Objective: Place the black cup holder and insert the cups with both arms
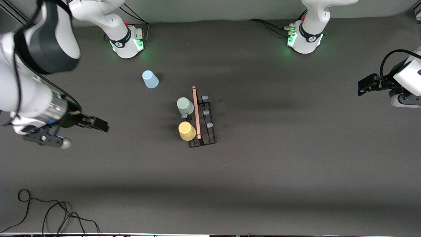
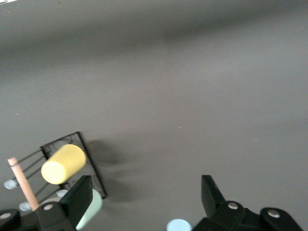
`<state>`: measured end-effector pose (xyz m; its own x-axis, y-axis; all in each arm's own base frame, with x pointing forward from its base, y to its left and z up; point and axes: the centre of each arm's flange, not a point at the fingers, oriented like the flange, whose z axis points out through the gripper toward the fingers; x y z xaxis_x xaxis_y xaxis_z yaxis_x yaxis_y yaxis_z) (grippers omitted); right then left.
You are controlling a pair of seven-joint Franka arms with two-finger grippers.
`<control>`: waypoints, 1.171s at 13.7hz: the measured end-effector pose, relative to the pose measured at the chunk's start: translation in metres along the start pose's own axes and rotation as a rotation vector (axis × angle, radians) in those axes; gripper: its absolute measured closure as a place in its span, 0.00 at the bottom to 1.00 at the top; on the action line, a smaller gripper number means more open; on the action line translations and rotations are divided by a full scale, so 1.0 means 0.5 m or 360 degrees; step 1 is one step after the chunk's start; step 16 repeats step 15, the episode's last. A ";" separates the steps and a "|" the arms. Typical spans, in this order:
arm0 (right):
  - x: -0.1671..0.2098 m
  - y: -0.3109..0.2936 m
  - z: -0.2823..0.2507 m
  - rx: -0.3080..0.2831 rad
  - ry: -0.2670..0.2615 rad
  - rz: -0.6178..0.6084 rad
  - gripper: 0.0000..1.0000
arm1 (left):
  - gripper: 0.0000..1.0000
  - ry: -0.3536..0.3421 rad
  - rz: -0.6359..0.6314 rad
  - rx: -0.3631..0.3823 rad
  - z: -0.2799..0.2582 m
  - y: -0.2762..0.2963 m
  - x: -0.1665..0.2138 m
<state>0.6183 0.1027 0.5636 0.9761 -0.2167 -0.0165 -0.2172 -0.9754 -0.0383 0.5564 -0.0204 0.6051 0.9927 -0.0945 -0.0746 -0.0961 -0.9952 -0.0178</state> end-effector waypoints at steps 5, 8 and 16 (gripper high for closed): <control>-0.072 0.087 -0.090 0.0013 0.0061 0.0012 0.00 | 0.00 0.0009 0.0000 0.0000 -0.001 0.000 0.002; -0.115 0.099 -0.122 0.0006 0.0098 0.0005 0.00 | 0.00 0.0010 0.0000 0.0000 0.000 0.000 0.002; -0.113 0.146 -0.121 -0.0011 0.0065 0.0022 0.00 | 0.00 0.0009 0.0000 0.0000 0.001 0.000 0.003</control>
